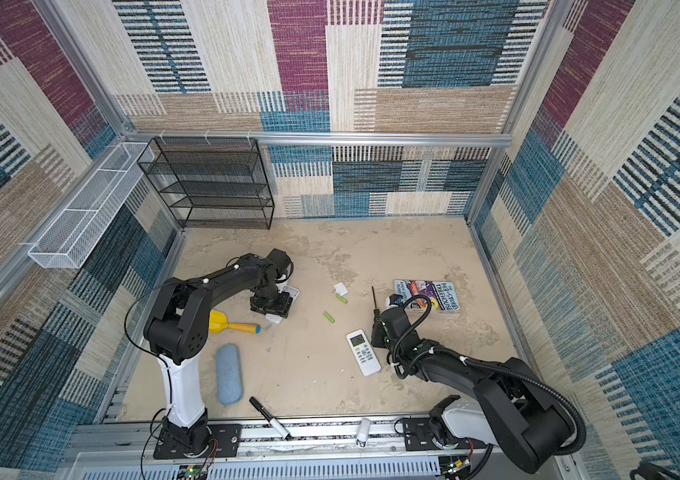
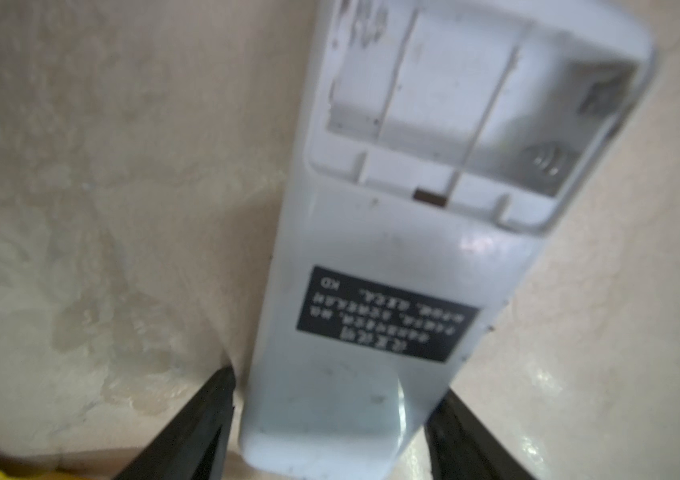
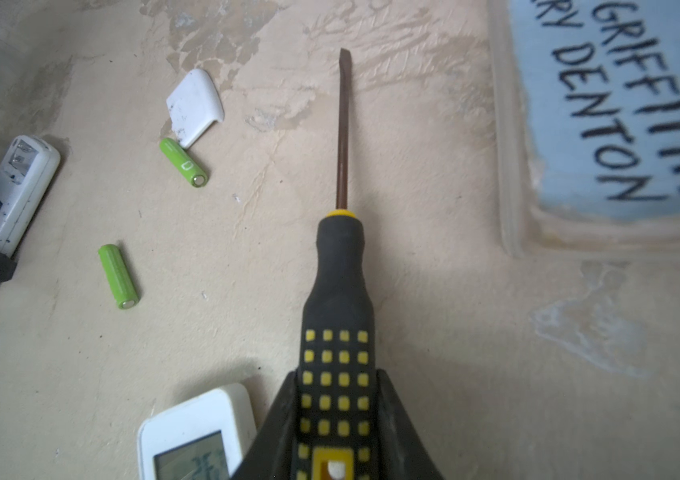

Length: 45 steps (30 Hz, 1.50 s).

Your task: Unload the batteries from the remote control

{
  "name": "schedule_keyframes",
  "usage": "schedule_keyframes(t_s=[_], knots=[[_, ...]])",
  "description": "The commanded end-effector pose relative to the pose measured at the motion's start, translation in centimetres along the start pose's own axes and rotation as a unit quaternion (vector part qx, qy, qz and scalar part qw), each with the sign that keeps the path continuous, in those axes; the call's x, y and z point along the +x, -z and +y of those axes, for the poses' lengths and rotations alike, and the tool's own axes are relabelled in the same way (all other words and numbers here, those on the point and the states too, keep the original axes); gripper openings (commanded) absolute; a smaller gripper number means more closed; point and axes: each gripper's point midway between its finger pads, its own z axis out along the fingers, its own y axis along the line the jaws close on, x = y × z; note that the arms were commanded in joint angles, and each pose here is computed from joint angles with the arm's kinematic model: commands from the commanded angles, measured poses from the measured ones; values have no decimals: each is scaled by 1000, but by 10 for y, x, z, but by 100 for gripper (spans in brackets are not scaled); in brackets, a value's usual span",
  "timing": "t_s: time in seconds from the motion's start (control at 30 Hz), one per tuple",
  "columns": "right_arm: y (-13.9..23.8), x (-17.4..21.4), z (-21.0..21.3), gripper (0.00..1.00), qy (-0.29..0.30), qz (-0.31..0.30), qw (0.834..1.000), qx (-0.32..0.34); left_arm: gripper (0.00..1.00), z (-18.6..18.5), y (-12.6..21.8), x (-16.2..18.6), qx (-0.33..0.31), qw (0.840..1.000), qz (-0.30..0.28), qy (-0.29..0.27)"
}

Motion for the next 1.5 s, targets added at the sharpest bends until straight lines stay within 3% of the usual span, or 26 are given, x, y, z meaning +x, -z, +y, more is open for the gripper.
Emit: schedule_keyframes(t_s=[0.0, 0.23, 0.33, 0.43, 0.57, 0.8, 0.87, 1.03, 1.23, 1.47], knots=[[-1, 16, -17, 35, -3, 29, 999, 36, 75, 6, 4, -8, -16, 1000, -25, 6], [-4, 21, -19, 52, -10, 39, 998, 40, 82, 2, 20, -14, -1, 999, -45, 14], [-1, 16, -17, 64, -12, 31, 999, 37, 98, -3, 30, -18, 13, 998, -58, 19], [4, 8, -14, 75, -13, 20, 999, 36, 99, -6, 42, -20, 21, 997, -67, 29], [12, -6, -6, 100, 0, 12, 1000, 28, 99, -14, 62, -18, 38, 995, -82, 47], [28, -42, 16, 100, 15, -14, 1000, 11, 97, -37, 88, -1, 47, 990, -107, 79], [33, -50, 15, 100, -6, -16, 1000, 27, 96, -49, 94, 4, 43, 989, -115, 76], [45, -79, 22, 100, -6, -37, 998, 41, 96, -75, 90, 20, 54, 987, -101, 111], [55, -111, -6, 100, -8, -68, 989, 127, 99, -111, 80, 32, 53, 987, -89, 126], [52, -133, -37, 100, -31, -92, 982, 159, 99, -160, 67, 34, 85, 985, -63, 137]])
